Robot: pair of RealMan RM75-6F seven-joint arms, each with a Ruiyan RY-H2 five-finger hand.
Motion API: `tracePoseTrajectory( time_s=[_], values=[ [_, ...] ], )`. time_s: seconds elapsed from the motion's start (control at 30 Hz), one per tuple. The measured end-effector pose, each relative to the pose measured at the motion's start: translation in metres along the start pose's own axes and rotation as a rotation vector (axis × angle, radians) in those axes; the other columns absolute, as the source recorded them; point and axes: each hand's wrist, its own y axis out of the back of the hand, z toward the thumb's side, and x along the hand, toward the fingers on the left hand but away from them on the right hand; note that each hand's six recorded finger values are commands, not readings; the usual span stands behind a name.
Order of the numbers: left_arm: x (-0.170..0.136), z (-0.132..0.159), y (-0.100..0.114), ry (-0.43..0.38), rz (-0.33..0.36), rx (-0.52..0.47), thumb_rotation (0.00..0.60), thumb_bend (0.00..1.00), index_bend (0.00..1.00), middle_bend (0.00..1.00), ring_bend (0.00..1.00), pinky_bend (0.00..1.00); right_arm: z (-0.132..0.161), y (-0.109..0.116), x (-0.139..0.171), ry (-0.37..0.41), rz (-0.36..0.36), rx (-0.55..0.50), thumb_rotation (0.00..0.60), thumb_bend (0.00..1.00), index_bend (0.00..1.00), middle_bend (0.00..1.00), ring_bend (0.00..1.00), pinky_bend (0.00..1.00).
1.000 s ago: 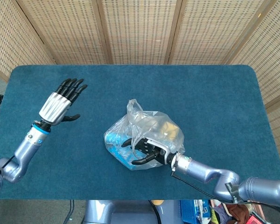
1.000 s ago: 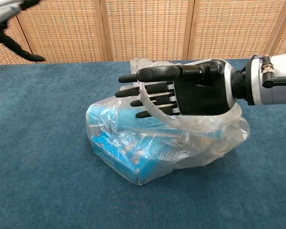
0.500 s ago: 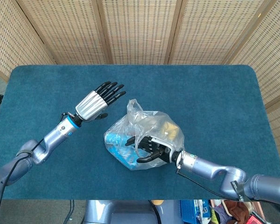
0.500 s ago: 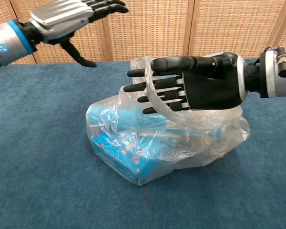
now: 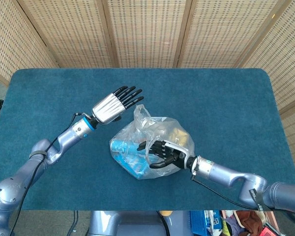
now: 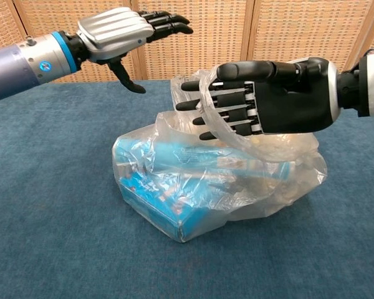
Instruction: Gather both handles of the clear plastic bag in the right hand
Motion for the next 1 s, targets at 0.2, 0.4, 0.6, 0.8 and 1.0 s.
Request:
tracePoseTrajectory(
  time_s=[0.2, 0.4, 0.6, 0.8, 1.0],
  values=[
    [0.014, 0.011, -0.006, -0.013, -0.006, 0.021, 0.6, 0.15, 0.04, 0.0, 0.06, 0.17, 0.003, 0.004, 0.004, 0.006, -0.011, 0.002, 0.6, 0.03, 0.23, 0.23, 0.02, 0.0],
    [0.025, 0.02, -0.014, -0.004, -0.021, 0.008, 0.6, 0.22, 0.04, 0.0, 0.06, 0.19, 0.005, 0.006, 0.005, 0.008, -0.019, 0.004, 0.6, 0.03, 0.23, 0.23, 0.02, 0.0],
    [0.037, 0.026, -0.02, 0.038, -0.026, -0.034, 0.6, 0.29, 0.05, 0.0, 0.06, 0.19, 0.007, 0.007, 0.004, 0.008, -0.023, 0.006, 0.6, 0.03, 0.23, 0.23, 0.02, 0.0],
    [0.049, 0.035, -0.023, 0.071, -0.026, -0.09, 0.6, 0.33, 0.13, 0.01, 0.08, 0.2, 0.009, 0.01, 0.004, 0.015, -0.033, 0.004, 0.6, 0.03, 0.23, 0.23, 0.02, 0.0],
    [0.058, 0.045, -0.026, 0.084, -0.03, -0.113, 0.6, 0.37, 0.33, 0.23, 0.15, 0.25, 0.012, 0.013, 0.005, 0.021, -0.042, 0.002, 0.6, 0.03, 0.23, 0.23, 0.02, 0.0]
  ],
)
